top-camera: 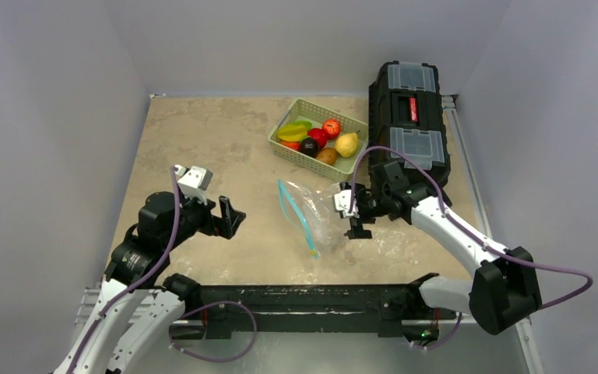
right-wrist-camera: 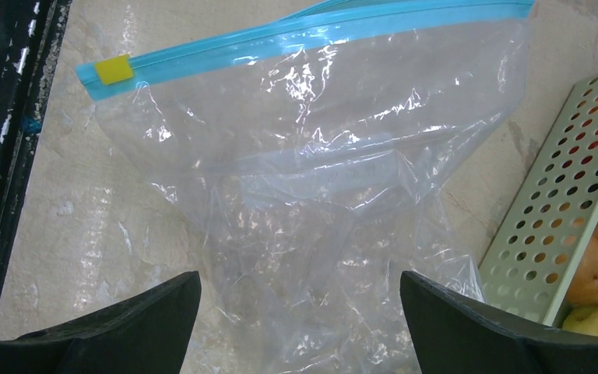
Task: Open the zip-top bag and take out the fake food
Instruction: Move the zipper food storage bag to the center of the board.
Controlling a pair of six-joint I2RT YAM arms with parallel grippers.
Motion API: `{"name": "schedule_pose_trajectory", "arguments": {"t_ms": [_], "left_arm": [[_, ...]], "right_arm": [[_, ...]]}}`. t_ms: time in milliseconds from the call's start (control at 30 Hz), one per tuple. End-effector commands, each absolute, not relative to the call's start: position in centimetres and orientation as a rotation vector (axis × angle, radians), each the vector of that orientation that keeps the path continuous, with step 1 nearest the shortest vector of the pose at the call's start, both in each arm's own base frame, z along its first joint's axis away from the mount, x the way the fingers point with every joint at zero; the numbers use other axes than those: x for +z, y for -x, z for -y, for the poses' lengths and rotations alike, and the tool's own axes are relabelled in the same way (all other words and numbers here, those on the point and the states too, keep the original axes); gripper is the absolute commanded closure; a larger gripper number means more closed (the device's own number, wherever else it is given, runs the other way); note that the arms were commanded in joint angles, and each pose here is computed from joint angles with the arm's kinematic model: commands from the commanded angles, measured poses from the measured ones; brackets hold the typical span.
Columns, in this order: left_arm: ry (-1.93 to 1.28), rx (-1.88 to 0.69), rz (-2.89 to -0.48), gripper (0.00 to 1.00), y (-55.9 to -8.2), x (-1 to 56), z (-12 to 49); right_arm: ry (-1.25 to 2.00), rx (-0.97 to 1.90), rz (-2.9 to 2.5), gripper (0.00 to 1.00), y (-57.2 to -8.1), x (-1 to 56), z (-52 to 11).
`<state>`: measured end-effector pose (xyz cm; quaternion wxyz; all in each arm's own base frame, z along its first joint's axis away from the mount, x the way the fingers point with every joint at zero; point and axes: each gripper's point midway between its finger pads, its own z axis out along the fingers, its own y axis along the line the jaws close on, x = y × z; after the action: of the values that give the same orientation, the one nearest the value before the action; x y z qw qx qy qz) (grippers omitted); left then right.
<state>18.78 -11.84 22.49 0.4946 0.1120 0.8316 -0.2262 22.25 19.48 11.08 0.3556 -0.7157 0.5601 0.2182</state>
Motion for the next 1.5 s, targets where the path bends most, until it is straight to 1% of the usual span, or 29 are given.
{"name": "schedule_pose_trajectory", "arguments": {"t_ms": [0,267,867,1467], "left_arm": [[-0.273,-0.53,-2.008,0.0,-19.0,22.5,11.6],[-0.271,-0.527,-2.01,0.0,-19.0,22.5,11.5],[-0.275,-0.527,-2.008,0.0,-18.9,22.5,11.5],[-0.276,-0.525,-2.006,0.0,-18.9,22.5,11.5]], "right_arm": [[1.863,0.501,-1.432,0.01,-23.1,11.2,-20.1],[1.919,0.446,-1.412,0.01,-23.3,10.6,-20.6],[1.975,0.472,-1.387,0.01,-23.3,10.1,-21.6],[1.938,0.48,-1.397,0.01,-23.7,10.2,-22.2]]}}
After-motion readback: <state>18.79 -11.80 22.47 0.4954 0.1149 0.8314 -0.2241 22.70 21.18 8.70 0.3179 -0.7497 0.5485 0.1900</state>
